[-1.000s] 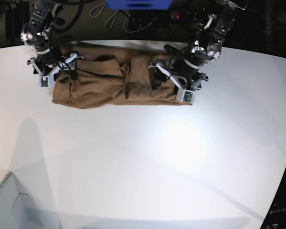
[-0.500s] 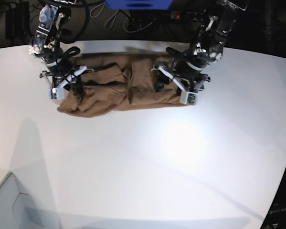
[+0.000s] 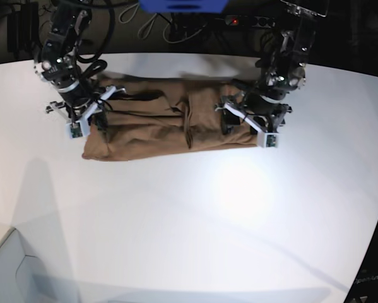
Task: Layout the t-shirt on the table in an organized manner, then fold the t-shirt properly
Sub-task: 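Lift the folded bundle with both grippers and fold it over again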
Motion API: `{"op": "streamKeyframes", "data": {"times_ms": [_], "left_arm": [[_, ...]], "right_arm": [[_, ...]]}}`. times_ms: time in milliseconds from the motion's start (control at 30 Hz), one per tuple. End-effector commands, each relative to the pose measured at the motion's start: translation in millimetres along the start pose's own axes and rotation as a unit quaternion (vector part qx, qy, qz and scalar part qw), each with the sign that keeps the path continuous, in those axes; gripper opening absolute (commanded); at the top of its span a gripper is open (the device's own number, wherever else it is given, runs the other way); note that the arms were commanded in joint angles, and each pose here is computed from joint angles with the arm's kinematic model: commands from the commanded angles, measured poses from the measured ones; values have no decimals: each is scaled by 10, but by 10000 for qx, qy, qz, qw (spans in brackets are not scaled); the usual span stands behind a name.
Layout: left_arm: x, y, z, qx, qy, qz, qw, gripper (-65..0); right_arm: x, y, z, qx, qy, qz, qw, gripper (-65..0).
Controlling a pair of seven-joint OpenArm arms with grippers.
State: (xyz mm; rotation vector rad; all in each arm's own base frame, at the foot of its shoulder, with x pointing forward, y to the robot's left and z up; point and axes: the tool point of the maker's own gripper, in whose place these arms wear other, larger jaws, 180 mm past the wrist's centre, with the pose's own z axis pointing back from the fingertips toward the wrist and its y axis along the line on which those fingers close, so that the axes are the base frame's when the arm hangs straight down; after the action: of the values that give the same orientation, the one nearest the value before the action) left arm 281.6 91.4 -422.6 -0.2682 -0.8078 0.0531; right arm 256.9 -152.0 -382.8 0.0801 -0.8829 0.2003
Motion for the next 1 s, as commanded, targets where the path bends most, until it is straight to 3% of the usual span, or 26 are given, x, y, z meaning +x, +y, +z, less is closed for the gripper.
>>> {"op": "streamKeyframes", "data": {"times_ms": [0, 167, 267, 400, 533, 733, 967], "left_arm": [[-17, 100, 15, 196, 74, -5, 9998, -229], [-27, 95, 17, 191, 84, -7, 9998, -229], [-2, 82, 24, 175, 50, -11, 9998, -229], [-14, 92, 16, 187, 70, -9, 9998, -229], [-14, 89, 12, 183, 73, -13, 9998, -229], [-9, 86, 14, 180, 66, -14, 9998, -229], [82, 42, 35, 125, -73, -34, 9999, -229]], "right_arm": [[226, -10, 78, -64, -377, 117, 9992, -650], [475, 303, 247, 221, -715, 499, 9959, -650], [457, 523, 227, 339, -567, 964, 9931, -650], [505, 959, 160, 503, -439, 1624, 9845, -650], [635, 1337, 160, 776, -582, 2234, 9699, -650], [973, 1871, 212, 1057, -1119, 2157, 9642, -650], [1038, 2201, 184, 1422, -1118, 2415, 9534, -650]]}}
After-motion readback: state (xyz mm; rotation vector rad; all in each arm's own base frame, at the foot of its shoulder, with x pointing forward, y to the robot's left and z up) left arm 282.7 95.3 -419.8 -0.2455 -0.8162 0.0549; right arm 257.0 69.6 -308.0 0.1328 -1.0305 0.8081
